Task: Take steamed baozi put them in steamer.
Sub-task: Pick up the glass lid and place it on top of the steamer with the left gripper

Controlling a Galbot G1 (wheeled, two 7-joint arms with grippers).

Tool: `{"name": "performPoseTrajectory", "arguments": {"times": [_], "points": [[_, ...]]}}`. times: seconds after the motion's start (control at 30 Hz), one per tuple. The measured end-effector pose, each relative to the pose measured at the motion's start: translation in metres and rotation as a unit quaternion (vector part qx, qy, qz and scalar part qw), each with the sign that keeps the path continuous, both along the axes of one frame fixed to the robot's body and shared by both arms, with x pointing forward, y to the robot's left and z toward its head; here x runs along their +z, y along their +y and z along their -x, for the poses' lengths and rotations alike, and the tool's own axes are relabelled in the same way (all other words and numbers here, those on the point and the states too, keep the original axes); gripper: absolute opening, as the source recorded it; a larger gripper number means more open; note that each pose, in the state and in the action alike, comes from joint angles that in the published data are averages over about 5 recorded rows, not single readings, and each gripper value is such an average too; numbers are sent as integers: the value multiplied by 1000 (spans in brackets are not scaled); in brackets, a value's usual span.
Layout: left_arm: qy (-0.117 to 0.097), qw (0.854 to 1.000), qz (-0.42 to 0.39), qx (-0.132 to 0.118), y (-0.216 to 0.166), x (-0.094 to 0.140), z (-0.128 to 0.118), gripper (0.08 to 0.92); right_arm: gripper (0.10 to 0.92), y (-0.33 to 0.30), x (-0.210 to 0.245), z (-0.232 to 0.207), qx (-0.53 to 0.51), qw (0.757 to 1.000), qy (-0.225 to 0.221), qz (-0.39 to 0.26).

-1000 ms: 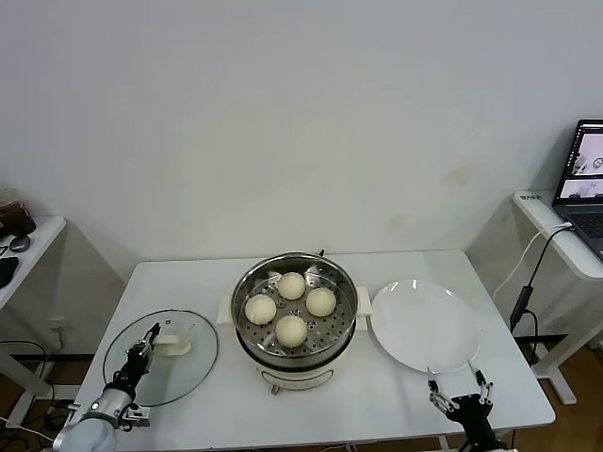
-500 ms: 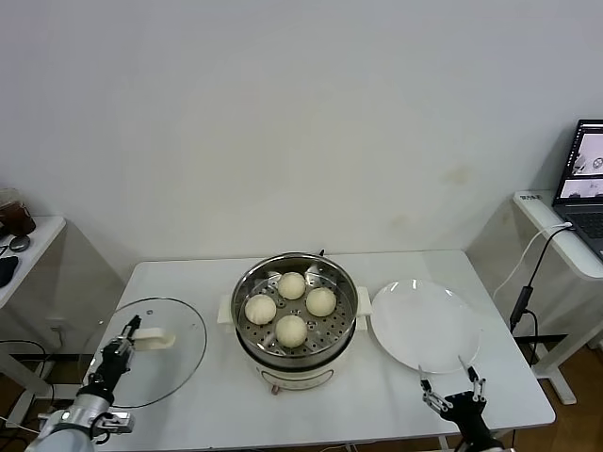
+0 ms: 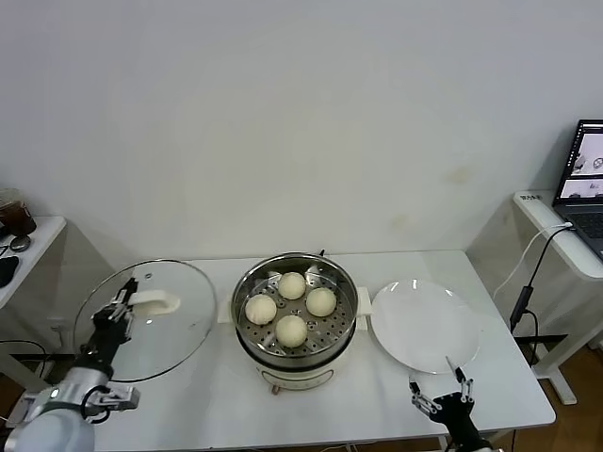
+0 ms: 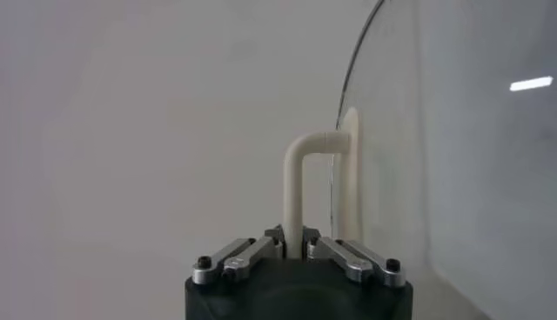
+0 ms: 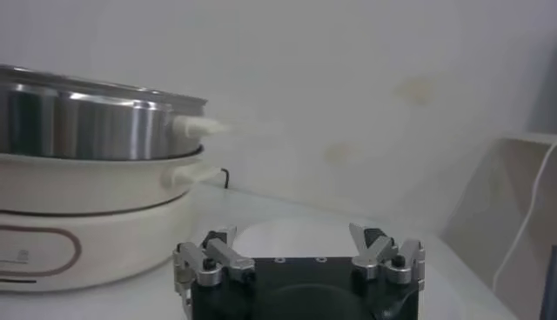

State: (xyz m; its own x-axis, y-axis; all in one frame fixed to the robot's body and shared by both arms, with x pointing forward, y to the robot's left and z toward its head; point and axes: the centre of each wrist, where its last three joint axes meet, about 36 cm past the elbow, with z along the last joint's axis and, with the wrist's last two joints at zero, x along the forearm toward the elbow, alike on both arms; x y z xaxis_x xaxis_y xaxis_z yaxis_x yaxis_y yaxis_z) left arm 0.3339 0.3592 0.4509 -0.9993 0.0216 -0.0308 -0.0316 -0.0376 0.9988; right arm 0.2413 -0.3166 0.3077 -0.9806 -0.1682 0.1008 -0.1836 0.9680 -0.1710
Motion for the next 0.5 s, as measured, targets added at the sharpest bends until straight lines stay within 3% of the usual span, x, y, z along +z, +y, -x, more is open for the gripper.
{"name": "performPoseTrajectory", "arguments": {"times": [0.2,0.5], "points": [[10,999,26,-15,-46,20,-13,176,823,9,-7,-4,2,1000,5,6],[30,998,53,-28,-114,28,-34,176,823,22,-17,-9,1,1000,13,13]]}}
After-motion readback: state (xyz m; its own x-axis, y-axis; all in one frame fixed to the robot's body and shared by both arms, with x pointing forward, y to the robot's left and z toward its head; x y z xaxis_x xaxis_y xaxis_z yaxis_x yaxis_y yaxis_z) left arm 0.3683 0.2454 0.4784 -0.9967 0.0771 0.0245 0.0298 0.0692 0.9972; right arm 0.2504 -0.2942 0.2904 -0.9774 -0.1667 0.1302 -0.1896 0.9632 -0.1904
